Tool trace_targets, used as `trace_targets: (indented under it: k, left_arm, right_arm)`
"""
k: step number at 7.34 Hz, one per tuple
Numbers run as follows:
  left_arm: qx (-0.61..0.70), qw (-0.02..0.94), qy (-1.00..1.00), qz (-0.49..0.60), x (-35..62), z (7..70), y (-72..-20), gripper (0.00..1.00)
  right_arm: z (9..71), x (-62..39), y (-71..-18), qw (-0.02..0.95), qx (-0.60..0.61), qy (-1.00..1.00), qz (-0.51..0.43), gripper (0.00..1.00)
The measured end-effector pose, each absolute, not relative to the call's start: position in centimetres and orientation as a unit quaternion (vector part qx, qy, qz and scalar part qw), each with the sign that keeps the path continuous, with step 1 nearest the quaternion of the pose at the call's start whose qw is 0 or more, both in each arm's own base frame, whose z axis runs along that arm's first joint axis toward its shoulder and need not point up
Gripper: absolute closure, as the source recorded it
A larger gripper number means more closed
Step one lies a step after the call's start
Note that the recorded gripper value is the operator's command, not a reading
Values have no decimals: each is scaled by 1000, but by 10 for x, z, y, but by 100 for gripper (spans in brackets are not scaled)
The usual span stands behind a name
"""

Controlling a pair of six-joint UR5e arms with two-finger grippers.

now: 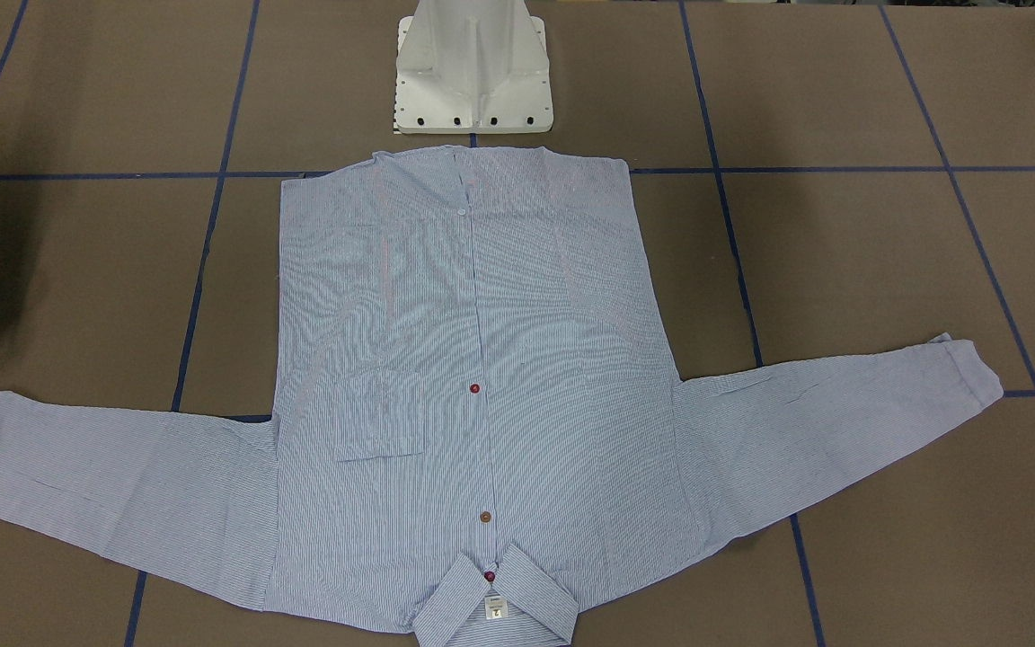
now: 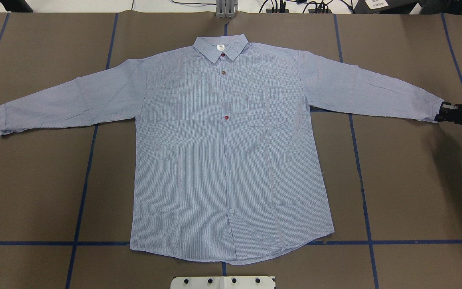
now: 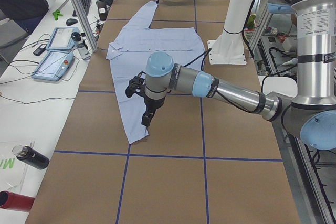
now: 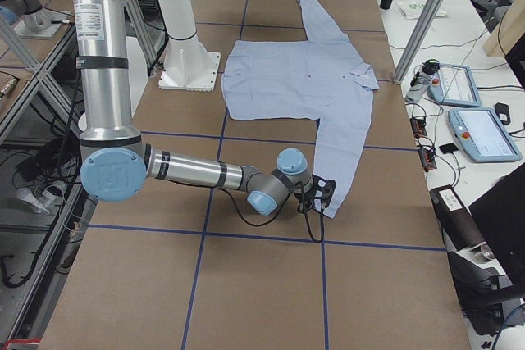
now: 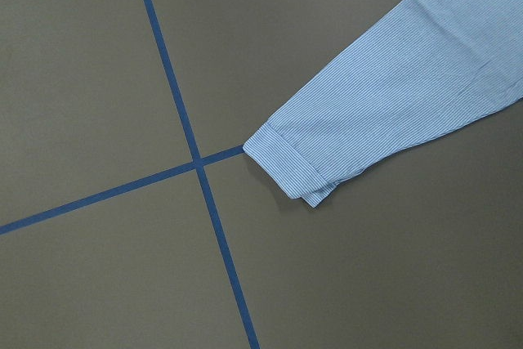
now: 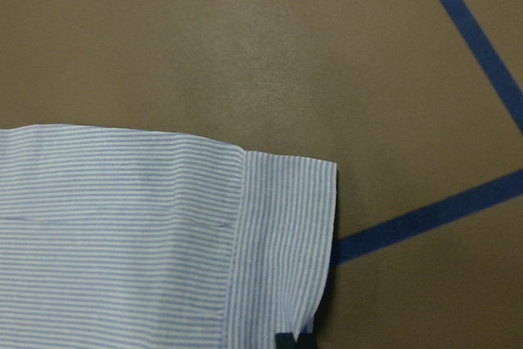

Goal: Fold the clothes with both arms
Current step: 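Close the right gripper on the sleeve cuff, then lift the cuff with the right gripper and fold the sleeve across the shirt chest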

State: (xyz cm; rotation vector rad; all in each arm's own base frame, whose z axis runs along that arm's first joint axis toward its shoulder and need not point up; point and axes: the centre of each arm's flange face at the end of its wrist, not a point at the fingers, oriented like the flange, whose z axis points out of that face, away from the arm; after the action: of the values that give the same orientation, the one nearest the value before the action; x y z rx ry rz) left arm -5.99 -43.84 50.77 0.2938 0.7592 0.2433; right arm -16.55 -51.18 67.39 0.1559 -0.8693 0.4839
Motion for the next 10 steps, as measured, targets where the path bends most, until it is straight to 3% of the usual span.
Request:
trace_targets:
  k: [3, 6, 10]
  left_arm:
    - [143, 911, 368, 118, -60, 508, -439, 0]
    - [143, 911, 368, 117, -60, 507, -440, 0]
    - [143, 911, 368, 117, -59, 506, -440, 0]
  right_arm:
    - [603, -166, -532, 863, 72, -448, 220, 100]
    - [430, -187, -576, 861, 86, -451, 219, 100]
    - [248, -308, -582, 849, 164, -457, 211, 100]
